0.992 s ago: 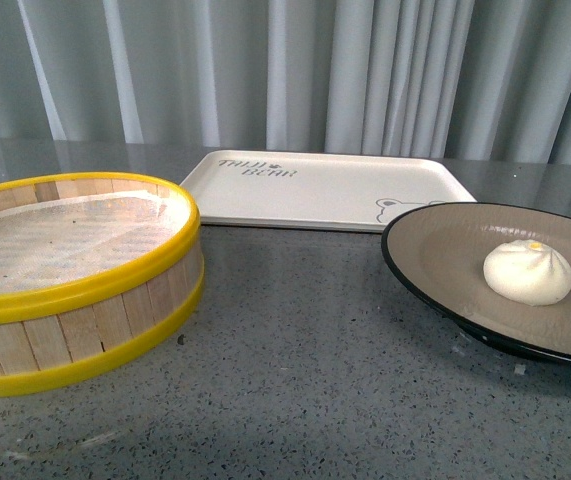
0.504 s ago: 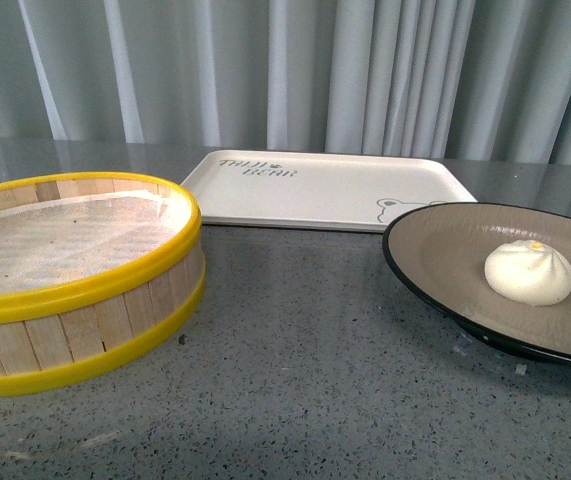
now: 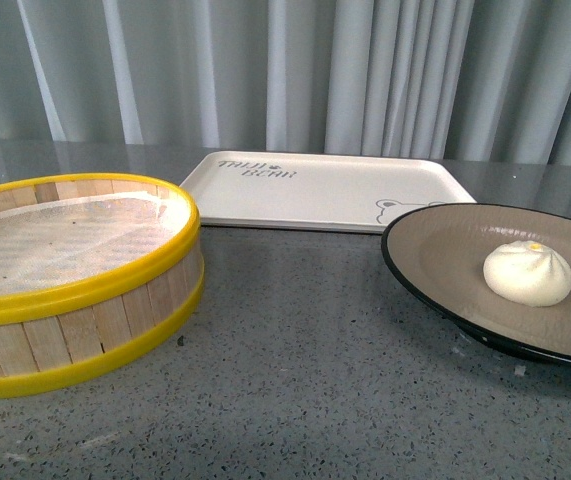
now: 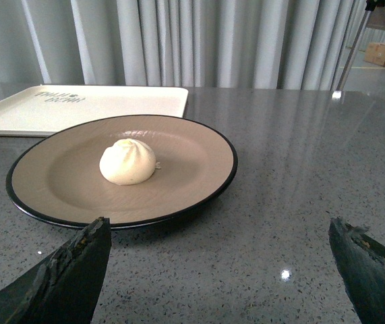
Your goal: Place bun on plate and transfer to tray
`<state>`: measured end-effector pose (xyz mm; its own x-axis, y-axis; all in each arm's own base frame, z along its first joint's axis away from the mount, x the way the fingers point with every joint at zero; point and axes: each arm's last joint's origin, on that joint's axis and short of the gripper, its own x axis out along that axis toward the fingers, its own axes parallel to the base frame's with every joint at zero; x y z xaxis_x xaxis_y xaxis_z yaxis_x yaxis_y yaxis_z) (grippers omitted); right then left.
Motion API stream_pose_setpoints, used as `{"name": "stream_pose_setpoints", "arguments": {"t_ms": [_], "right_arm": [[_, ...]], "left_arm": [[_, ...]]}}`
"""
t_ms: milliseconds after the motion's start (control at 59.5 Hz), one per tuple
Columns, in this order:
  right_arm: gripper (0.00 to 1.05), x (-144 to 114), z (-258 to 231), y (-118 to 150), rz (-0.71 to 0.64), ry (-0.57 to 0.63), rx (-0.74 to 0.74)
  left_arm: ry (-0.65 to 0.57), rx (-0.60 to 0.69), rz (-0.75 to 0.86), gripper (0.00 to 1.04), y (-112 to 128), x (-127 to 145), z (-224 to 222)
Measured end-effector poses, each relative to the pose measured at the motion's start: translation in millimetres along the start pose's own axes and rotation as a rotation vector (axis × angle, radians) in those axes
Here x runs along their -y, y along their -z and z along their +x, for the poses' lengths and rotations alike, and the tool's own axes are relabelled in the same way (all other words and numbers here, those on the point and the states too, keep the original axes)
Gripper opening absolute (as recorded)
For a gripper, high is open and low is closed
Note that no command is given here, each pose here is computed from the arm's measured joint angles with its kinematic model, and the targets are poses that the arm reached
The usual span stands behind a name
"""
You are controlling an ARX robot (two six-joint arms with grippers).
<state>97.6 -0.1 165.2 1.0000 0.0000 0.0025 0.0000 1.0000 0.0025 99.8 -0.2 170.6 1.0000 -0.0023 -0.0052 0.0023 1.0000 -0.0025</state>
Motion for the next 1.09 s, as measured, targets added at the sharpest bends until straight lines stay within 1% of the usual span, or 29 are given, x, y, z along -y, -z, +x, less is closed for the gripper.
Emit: {"name": "stream_pose_setpoints", "arguments": {"t_ms": [101,336,370,404,488,521,622,723,773,824,841,857,891,925,942,958,992,1059,1093], "right_arm": [[0.96,0.0,0.0,0.0,0.000,0.000,0.000],[0.96,0.0,0.0,0.0,0.000,0.000,0.000],[0.96,0.0,0.0,0.0,0.000,0.000,0.000],[0.96,0.0,0.0,0.0,0.000,0.000,0.000],[0.96,0.0,0.0,0.0,0.000,0.000,0.000],[0.96,0.0,0.0,0.0,0.000,0.000,0.000],[0.96,0.0,0.0,0.0,0.000,0.000,0.000],[0.96,0.0,0.0,0.0,0.000,0.000,0.000],[0.96,0.0,0.0,0.0,0.000,0.000,0.000],[0.96,0.0,0.0,0.0,0.000,0.000,0.000],[0.96,0.0,0.0,0.0,0.000,0.000,0.000],[0.96,0.0,0.0,0.0,0.000,0.000,0.000],[0.96,-0.1,0.2,0.8,-0.019,-0.013,-0.016],[0.96,-0.8,0.4,-1.1,-0.094,-0.081,-0.087],[0.96,-0.8,1.2,-3.9,-0.124,-0.104,-0.098],[0.96,-0.2,3.3,-11.0,-0.157,-0.131,-0.095],[0.96,1.9,7.2,-25.9,-0.180,-0.152,-0.063],[0.96,9.0,15.3,-56.2,-0.182,-0.141,0.015],[0.96,15.4,22.3,-76.9,-0.157,-0.125,0.064]], "left_arm": [[0.000,0.034,0.000,0.04,-2.3,0.0,-3.6],[0.000,0.029,0.000,0.04,-1.8,0.0,-3.6],[0.000,0.029,0.000,0.08,-1.8,0.0,-3.6],[0.000,0.029,0.000,0.15,-1.8,0.0,-3.6],[0.000,0.029,0.000,0.28,-1.8,0.0,-3.6],[0.000,0.029,0.000,0.35,-1.8,0.0,-3.6],[0.000,0.029,0.000,0.51,-1.8,0.0,-3.6],[0.000,0.029,-0.001,0.74,-1.8,0.0,-3.6],[0.000,0.029,-0.001,0.81,-1.8,0.0,-3.6],[0.000,0.029,0.000,0.96,-1.8,0.0,-3.6],[0.000,0.029,0.000,0.99,-1.8,0.0,-3.6],[0.000,0.029,0.000,1.00,-1.8,0.0,-3.6],[0.000,0.029,0.000,0.98,-1.8,0.0,-3.6],[0.000,0.029,0.000,0.98,-1.8,0.0,-3.6],[0.000,0.029,0.000,0.98,-1.8,0.0,-3.6],[0.000,0.029,0.000,0.98,-1.8,0.0,-3.6],[0.000,0.029,0.000,0.98,-1.8,0.0,-3.6],[0.000,0.029,0.000,0.98,-1.8,0.0,-3.6],[0.000,0.029,0.000,0.98,-1.8,0.0,-3.6]]}}
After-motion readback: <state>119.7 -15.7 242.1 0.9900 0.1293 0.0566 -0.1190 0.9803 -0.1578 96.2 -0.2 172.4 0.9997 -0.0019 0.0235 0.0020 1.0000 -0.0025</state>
